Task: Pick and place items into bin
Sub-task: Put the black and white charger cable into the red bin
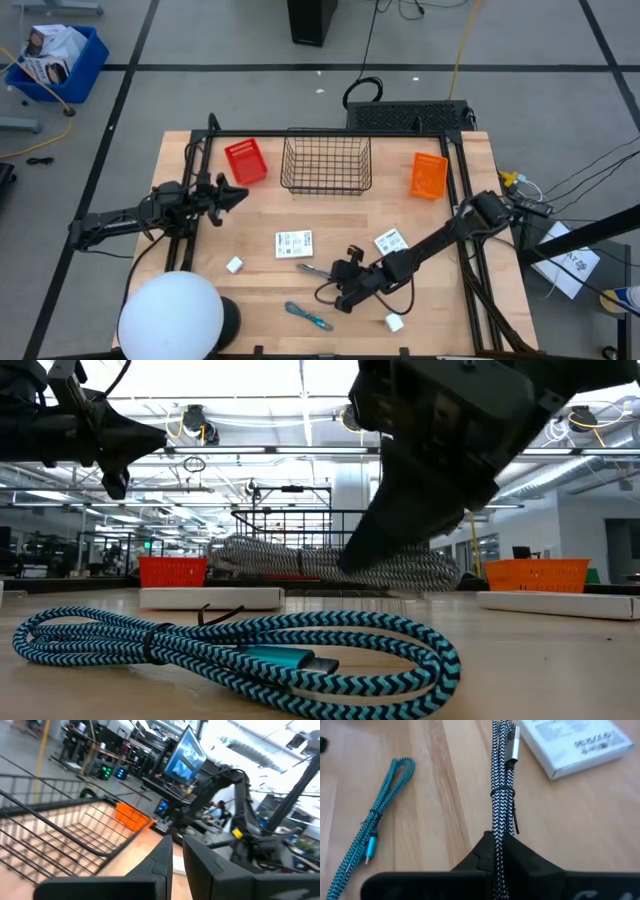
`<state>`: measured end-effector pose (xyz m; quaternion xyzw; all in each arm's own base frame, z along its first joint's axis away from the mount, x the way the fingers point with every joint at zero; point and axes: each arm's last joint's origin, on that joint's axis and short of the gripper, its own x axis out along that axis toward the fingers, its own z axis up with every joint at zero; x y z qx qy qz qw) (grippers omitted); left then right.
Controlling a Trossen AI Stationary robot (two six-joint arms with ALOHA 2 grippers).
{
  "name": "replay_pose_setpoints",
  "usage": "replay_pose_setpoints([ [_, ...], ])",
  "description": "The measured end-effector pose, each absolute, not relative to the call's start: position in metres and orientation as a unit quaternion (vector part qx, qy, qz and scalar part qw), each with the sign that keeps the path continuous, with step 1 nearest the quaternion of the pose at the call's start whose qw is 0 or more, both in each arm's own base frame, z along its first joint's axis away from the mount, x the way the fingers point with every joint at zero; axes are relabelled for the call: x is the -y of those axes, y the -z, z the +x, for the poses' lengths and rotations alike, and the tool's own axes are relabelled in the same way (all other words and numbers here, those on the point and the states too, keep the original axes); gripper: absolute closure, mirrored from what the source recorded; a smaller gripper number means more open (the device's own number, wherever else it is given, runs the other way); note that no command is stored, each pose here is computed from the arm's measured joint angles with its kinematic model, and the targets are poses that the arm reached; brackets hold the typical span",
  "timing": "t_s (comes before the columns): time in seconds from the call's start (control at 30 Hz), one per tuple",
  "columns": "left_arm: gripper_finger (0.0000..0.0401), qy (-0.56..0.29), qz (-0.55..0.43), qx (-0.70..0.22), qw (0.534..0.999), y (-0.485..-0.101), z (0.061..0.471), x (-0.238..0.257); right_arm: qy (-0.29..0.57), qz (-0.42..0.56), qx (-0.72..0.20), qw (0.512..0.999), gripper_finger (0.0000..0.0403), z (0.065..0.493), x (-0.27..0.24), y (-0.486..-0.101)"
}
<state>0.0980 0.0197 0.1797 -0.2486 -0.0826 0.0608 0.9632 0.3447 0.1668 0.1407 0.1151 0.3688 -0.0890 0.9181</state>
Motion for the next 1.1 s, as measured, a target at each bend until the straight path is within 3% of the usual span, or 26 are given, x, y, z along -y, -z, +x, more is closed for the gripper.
replay_pose_setpoints([
  [0.13,0.0327,-0.044,-0.258,0.079,0.962,-0.18,0.098,-0.019,0.078,0.111,-0.341,0.93,0.0393,0.35,-0.162,-0.152],
  [0.43,0.0191,-0.048,-0.268,0.063,0.96,-0.177,0.101,-0.019,0.088,0.097,-0.296,0.946,0.0392,0.364,-0.135,-0.17],
  [0.6,0.0144,-0.053,-0.265,0.057,0.961,-0.176,0.105,-0.02,0.102,0.089,-0.255,0.957,0.0392,0.378,-0.11,-0.179],
  [0.73,0.0136,-0.053,-0.269,0.054,0.96,-0.176,0.109,-0.021,0.112,0.087,-0.231,0.963,0.0392,0.387,-0.088,-0.183],
  [1.1,0.0162,-0.043,-0.281,0.044,0.958,-0.175,0.121,-0.021,0.087,0.113,-0.183,0.973,0.0392,0.399,-0.055,-0.194],
])
